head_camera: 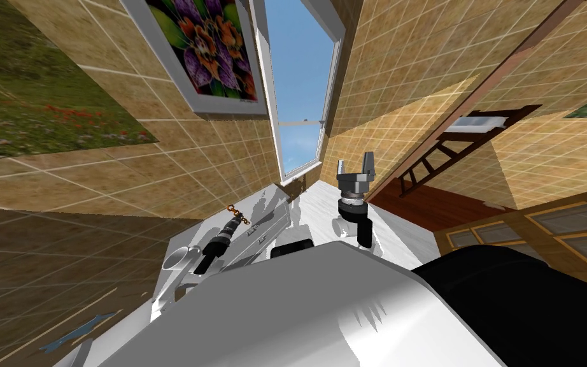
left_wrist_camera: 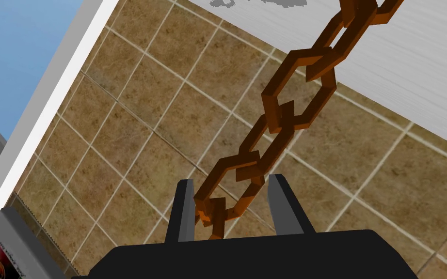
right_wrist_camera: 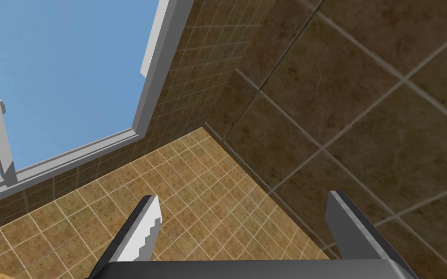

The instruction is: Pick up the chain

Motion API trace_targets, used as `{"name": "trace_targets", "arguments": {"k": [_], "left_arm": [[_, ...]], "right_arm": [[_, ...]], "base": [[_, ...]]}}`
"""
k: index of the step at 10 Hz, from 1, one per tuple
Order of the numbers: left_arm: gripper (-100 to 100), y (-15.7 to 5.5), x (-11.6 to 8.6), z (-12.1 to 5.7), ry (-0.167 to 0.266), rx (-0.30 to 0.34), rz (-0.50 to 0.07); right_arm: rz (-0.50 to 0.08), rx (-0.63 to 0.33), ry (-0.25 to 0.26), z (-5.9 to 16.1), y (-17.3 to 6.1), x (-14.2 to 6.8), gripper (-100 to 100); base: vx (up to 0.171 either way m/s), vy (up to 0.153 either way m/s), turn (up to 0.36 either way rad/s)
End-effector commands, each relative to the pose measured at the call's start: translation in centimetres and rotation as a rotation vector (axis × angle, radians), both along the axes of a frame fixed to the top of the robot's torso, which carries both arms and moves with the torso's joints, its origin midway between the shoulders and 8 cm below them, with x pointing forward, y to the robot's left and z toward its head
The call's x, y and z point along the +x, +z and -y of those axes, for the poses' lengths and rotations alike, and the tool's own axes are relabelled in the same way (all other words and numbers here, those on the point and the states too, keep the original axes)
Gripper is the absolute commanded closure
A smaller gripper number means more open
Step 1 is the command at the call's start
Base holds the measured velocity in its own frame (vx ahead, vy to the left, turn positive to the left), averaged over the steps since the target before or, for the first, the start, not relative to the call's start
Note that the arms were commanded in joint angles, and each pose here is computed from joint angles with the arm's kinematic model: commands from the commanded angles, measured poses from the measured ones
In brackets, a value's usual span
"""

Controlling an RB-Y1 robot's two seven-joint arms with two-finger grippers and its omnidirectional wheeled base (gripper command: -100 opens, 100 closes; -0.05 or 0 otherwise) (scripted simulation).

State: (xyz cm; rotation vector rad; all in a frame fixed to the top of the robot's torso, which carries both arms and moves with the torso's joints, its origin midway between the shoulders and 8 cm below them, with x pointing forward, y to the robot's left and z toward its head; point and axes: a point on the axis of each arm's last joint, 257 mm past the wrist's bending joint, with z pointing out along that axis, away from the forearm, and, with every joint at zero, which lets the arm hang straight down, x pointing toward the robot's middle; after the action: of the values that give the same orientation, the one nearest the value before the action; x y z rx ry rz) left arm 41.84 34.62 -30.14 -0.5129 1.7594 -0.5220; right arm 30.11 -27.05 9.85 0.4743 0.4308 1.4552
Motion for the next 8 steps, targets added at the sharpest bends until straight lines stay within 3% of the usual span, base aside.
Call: {"name": "trace_targets", "arguments": {"k": [1,3,4,5,8], "left_arm": [[100,0.0,0.0,0.0,0.000,0.000,0.000],[100,0.0,0.0,0.0,0.000,-0.001,0.001],[0,0.0,0.0,0.0,0.000,-0.001,0.001],[100,0.0,-0.7,1.3,-0.020,-0.001,-0.001],[100,0.0,-1.8,4.5,-0.065,-0.003,-0.004]], "right_arm": [[0.000,0.000,0.000,0.0,0.0,0.0,0],[0.000,0.000,0.000,0.0,0.0,0.0,0],[0.000,0.000,0.000,0.0,0.0,0.0,0],[0.000,0.000,0.000,0.0,0.0,0.0,0],[0.000,0.000,0.000,0.0,0.0,0.0,0]], "base": [[0.000,0.000,0.000],[0.000,0.000,0.000],[0.000,0.000,0.000],[0.026,0.029,0.173],[0.053,0.061,0.171]]}}
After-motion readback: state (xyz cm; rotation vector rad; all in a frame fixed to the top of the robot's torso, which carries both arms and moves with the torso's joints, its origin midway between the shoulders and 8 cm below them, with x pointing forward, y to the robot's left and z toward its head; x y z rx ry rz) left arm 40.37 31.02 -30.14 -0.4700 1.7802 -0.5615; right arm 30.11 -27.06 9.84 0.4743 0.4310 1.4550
